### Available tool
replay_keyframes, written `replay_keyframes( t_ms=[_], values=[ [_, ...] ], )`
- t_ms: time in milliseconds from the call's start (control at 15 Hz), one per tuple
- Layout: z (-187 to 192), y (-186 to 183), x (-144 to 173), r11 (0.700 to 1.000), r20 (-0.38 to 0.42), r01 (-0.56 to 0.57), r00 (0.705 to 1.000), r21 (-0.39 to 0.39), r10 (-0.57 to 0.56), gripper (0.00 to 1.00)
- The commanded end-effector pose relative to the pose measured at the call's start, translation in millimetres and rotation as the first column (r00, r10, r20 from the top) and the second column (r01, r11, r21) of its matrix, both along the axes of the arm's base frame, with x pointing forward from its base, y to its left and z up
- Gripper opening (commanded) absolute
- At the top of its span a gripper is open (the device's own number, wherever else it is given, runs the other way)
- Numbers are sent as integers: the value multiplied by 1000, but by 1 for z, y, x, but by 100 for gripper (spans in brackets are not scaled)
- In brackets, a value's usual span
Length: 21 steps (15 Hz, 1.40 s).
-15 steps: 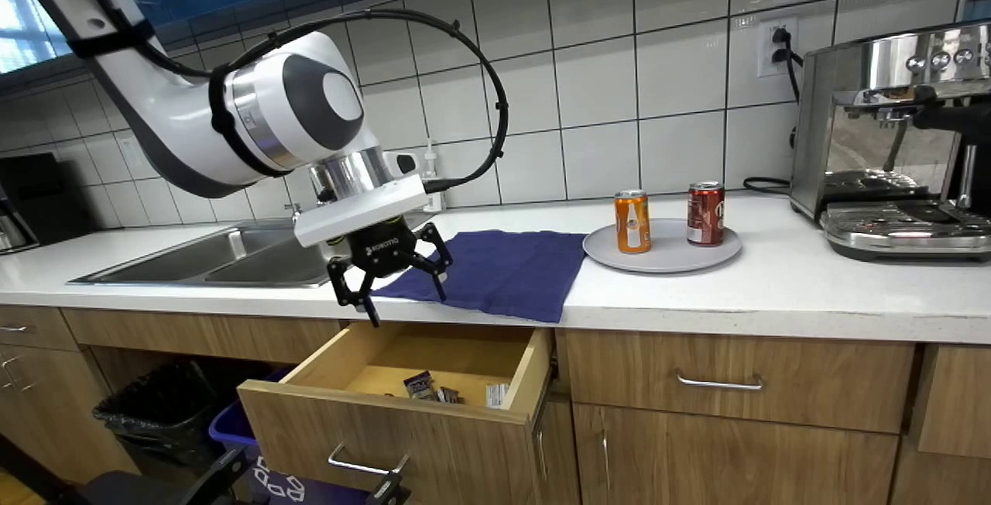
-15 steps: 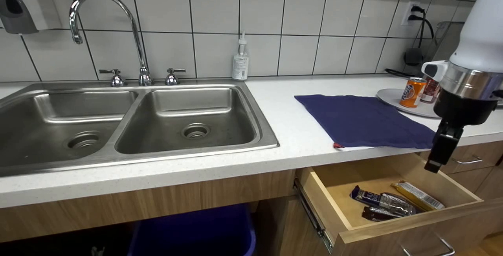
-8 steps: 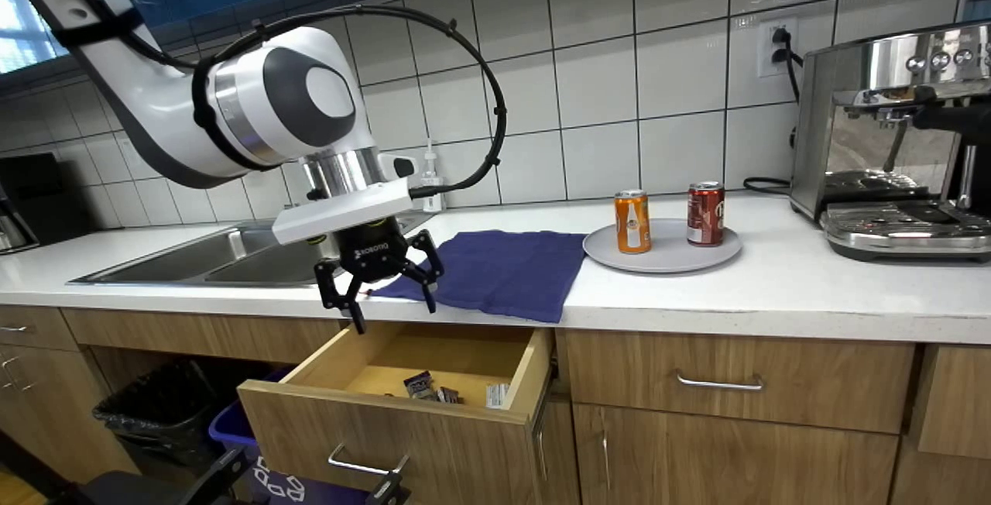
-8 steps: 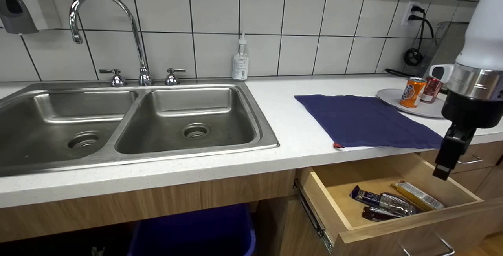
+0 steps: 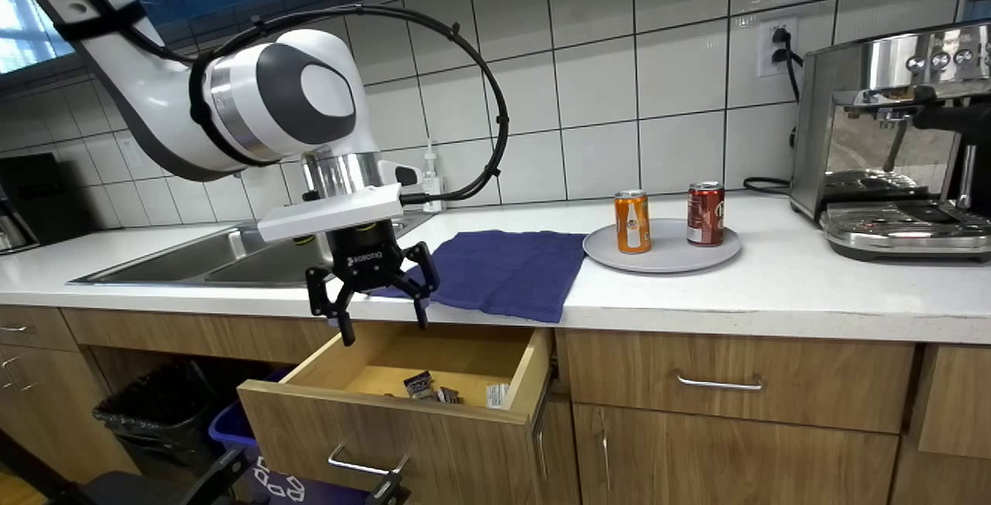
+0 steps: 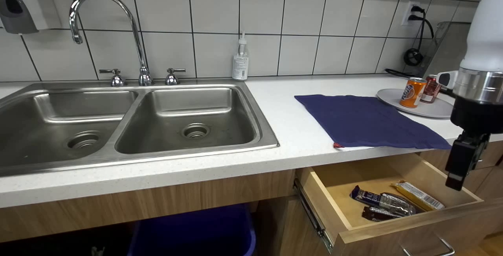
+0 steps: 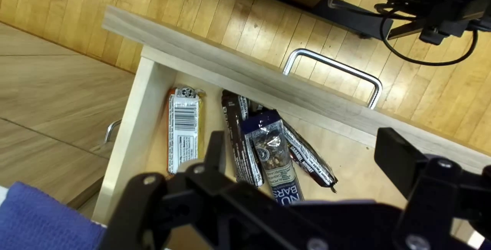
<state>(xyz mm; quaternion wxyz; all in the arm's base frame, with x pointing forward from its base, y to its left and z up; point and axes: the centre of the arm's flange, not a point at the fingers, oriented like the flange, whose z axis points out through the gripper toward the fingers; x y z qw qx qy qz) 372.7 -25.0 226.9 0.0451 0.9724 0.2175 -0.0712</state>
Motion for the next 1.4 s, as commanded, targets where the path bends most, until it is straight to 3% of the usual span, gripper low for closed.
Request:
replay_keyframes(
  t_ms=[0, 400, 1333],
  values=[
    [5, 3, -1, 1000, -47, 30, 998, -4, -30, 100],
    [-5, 2, -5, 999, -97, 33, 995, -25, -35, 100],
    [-35, 3, -10, 987, -101, 142, 984, -75, -149, 100]
  ],
)
